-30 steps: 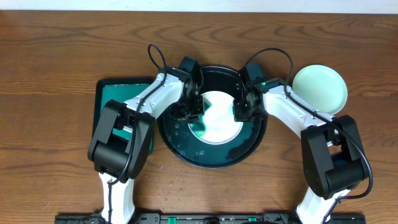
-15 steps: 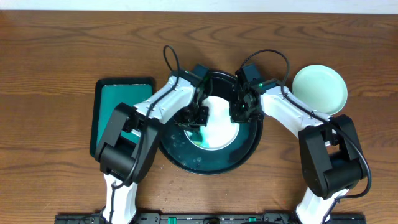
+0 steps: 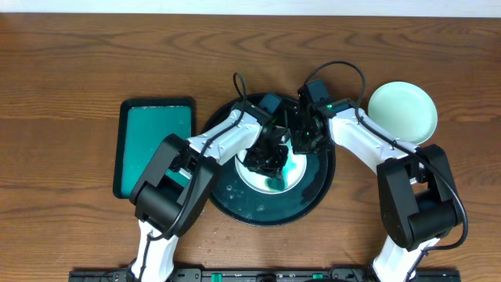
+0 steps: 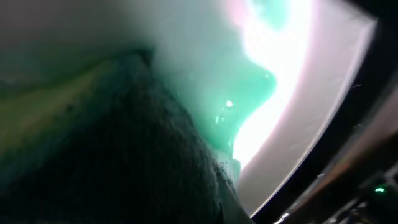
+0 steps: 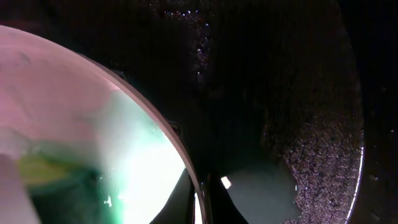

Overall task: Clean dirty plates on tray and stack at the side
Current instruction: 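Scrub the white plate with the sponge while the right gripper holds it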

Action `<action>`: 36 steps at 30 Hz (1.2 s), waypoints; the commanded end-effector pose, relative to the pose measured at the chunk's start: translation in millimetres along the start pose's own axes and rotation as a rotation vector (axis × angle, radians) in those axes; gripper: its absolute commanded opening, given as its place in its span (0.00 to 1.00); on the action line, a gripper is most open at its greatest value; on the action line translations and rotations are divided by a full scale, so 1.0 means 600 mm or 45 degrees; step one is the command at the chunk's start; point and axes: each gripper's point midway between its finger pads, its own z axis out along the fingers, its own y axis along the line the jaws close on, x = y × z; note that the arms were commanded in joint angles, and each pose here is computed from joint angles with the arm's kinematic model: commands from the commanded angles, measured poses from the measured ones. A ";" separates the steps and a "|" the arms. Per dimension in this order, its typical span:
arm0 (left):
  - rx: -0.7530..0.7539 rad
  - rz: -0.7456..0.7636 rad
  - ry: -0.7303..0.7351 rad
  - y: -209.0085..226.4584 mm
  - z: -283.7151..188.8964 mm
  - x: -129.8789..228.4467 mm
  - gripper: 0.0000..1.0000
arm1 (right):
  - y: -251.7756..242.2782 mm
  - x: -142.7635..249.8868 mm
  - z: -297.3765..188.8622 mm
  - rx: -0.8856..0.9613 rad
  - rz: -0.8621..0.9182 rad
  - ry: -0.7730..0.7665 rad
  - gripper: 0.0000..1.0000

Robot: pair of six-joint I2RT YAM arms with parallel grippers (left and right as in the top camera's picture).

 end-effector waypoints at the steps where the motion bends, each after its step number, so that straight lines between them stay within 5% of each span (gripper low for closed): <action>1: 0.128 -0.049 0.024 -0.011 0.050 -0.011 0.07 | -0.016 0.030 0.030 0.051 0.038 0.090 0.01; 9: -0.087 -0.254 -0.257 0.096 0.007 -0.098 0.07 | -0.017 0.034 0.030 0.056 0.048 0.102 0.01; 20: -0.503 -0.549 -0.499 0.284 -0.083 -0.131 0.07 | -0.017 0.034 0.030 0.056 0.049 0.104 0.02; 36: -0.552 -0.691 -0.459 0.283 -0.172 -0.065 0.07 | -0.017 0.033 0.030 0.056 0.057 0.100 0.01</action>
